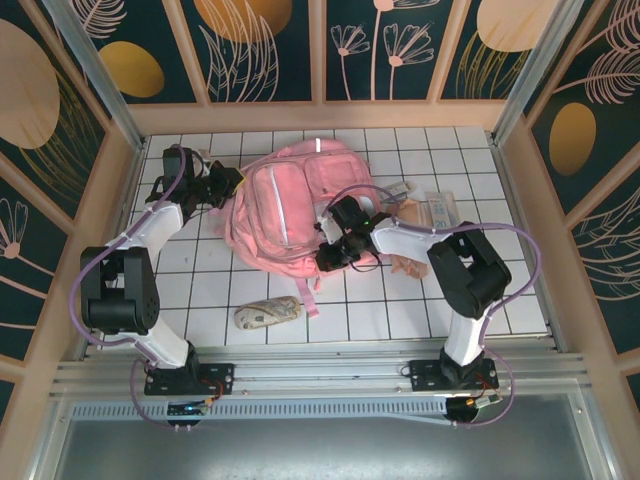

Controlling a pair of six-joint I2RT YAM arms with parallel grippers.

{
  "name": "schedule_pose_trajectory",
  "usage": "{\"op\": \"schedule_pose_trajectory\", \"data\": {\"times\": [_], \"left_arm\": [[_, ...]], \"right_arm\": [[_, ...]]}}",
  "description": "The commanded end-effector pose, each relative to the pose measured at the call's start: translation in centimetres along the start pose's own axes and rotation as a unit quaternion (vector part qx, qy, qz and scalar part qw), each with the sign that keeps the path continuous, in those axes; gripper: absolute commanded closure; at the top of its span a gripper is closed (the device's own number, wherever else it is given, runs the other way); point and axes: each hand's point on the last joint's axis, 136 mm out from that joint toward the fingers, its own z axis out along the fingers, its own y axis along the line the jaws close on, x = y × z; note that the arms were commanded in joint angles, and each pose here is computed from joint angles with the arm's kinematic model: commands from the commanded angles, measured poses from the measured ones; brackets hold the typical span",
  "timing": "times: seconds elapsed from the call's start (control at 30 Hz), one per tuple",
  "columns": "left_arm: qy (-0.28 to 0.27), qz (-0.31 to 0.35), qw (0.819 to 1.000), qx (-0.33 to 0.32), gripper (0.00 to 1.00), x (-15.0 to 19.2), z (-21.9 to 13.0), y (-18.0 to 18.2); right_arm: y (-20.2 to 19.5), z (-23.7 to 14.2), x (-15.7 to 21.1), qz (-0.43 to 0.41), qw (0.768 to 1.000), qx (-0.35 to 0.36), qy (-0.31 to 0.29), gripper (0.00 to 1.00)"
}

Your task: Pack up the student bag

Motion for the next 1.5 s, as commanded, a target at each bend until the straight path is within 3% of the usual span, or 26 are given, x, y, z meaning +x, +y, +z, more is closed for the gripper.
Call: {"op": "schedule_pose_trajectory", "data": {"times": [0.0, 0.13, 0.37, 0.67, 0.77, 1.0, 1.13, 1.37, 1.43, 1.47], "left_arm": [[-0.003, 0.025, 0.998, 0.049, 1.0, 0.7, -2.1, -4.0], [-0.037, 0.008, 0.998, 0.053, 1.0, 0.3, -2.9, -3.9], [-0.047, -0.059, 0.991, 0.109, 1.0, 1.1, -3.1, -3.7], [-0.055, -0.082, 0.986, 0.138, 1.0, 1.9, -3.8, -4.5], [-0.068, -0.069, 0.986, 0.134, 1.0, 1.5, -4.6, -4.8], [-0.105, -0.071, 0.978, 0.167, 1.0, 0.2, -7.2, -5.7], [-0.128, -0.105, 0.967, 0.194, 1.0, 0.3, -8.4, -5.5], [-0.117, -0.086, 0.979, 0.141, 1.0, 1.6, -8.2, -3.8], [-0.108, -0.086, 0.983, 0.12, 1.0, 2.5, -8.1, -2.6], [-0.106, -0.089, 0.984, 0.116, 1.0, 2.9, -8.1, -2.1]], "right_arm": [[1.2, -2.6, -1.6, -0.021, 0.999, 0.023, -0.037, 1.0], [4.5, -4.2, -1.5, -0.07, 0.996, 0.06, -0.02, 1.0], [10.6, -0.1, 0.9, -0.114, 0.989, 0.049, 0.078, 1.0], [15.9, 1.2, -5.8, -0.107, 0.993, -0.044, 0.008, 1.0], [14.4, -2.0, -7.9, -0.097, 0.995, -0.019, -0.033, 1.0], [5.8, -16.6, -15.2, -0.058, 0.982, 0.074, -0.163, 1.0], [6.0, -15.3, -12.6, -0.068, 0.99, 0.052, -0.109, 1.0], [8.9, -9.9, -5.3, -0.056, 0.997, -0.011, -0.058, 1.0], [9.6, -8.6, -2.7, -0.044, 0.998, -0.034, -0.035, 0.78], [10.1, -8.1, -1.7, -0.038, 0.997, -0.052, -0.03, 0.77]]}}
